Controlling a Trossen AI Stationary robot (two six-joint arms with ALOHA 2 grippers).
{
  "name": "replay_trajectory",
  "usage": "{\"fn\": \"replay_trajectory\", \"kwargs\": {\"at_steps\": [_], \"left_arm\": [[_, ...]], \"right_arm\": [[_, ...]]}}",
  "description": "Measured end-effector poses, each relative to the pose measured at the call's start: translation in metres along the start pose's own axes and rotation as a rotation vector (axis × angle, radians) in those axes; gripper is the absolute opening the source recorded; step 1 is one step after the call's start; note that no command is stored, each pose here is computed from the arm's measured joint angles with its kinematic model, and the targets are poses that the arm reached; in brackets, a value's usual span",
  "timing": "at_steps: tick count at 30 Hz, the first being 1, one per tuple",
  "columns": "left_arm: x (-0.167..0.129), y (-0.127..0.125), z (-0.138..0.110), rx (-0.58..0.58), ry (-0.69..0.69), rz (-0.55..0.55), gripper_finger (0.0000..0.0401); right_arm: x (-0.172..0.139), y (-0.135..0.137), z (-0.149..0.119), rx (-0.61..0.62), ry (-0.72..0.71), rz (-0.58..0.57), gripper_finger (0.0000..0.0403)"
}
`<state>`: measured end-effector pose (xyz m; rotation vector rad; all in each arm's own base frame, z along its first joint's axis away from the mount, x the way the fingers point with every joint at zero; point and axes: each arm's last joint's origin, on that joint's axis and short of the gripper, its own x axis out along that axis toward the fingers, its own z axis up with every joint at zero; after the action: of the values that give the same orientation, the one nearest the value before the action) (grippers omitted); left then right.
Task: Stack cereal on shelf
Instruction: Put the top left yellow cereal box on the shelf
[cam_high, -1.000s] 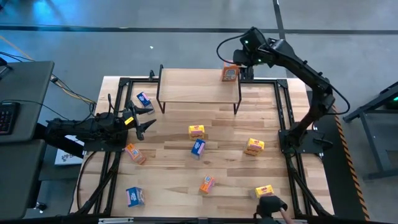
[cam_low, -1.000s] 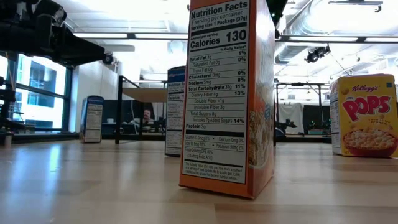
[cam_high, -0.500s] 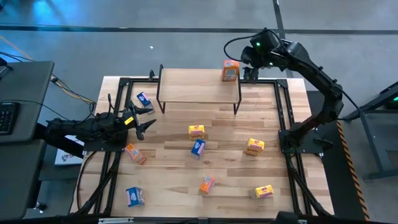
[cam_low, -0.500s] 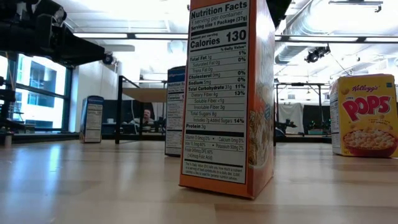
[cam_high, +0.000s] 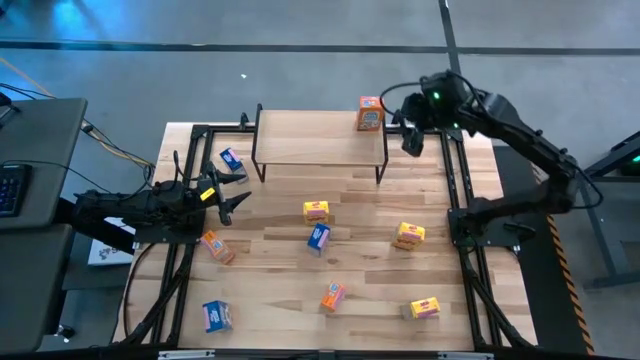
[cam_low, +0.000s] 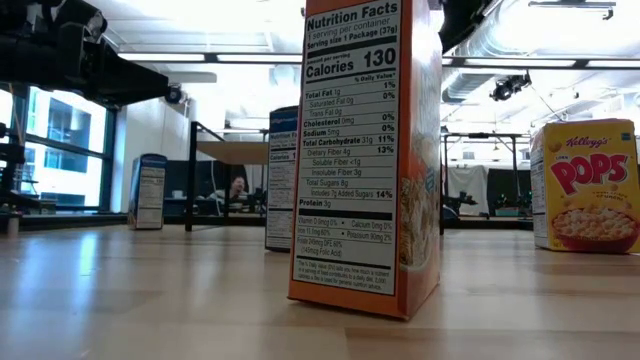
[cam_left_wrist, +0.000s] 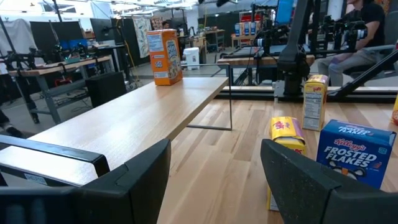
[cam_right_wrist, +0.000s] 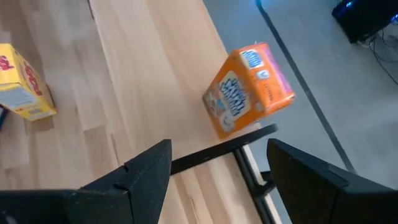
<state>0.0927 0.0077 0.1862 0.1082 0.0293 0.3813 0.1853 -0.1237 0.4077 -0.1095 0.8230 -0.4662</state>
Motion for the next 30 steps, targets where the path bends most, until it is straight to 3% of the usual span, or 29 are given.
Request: {"fn": "replay_trajectory", "kwargs": {"at_steps": [12,30], "left_arm": [[0.000,0.000,0.000,0.000,0.000,-0.001,0.0241],[0.000,0.000,0.000,-0.001,-0.001,0.002,0.0241]], "right_arm": [[0.004,0.031,-0.054,0.135,-0.138,0.016,0.0257],[0.021,0.063,-0.086,0.240,-0.240,0.093,0.0257]]}}
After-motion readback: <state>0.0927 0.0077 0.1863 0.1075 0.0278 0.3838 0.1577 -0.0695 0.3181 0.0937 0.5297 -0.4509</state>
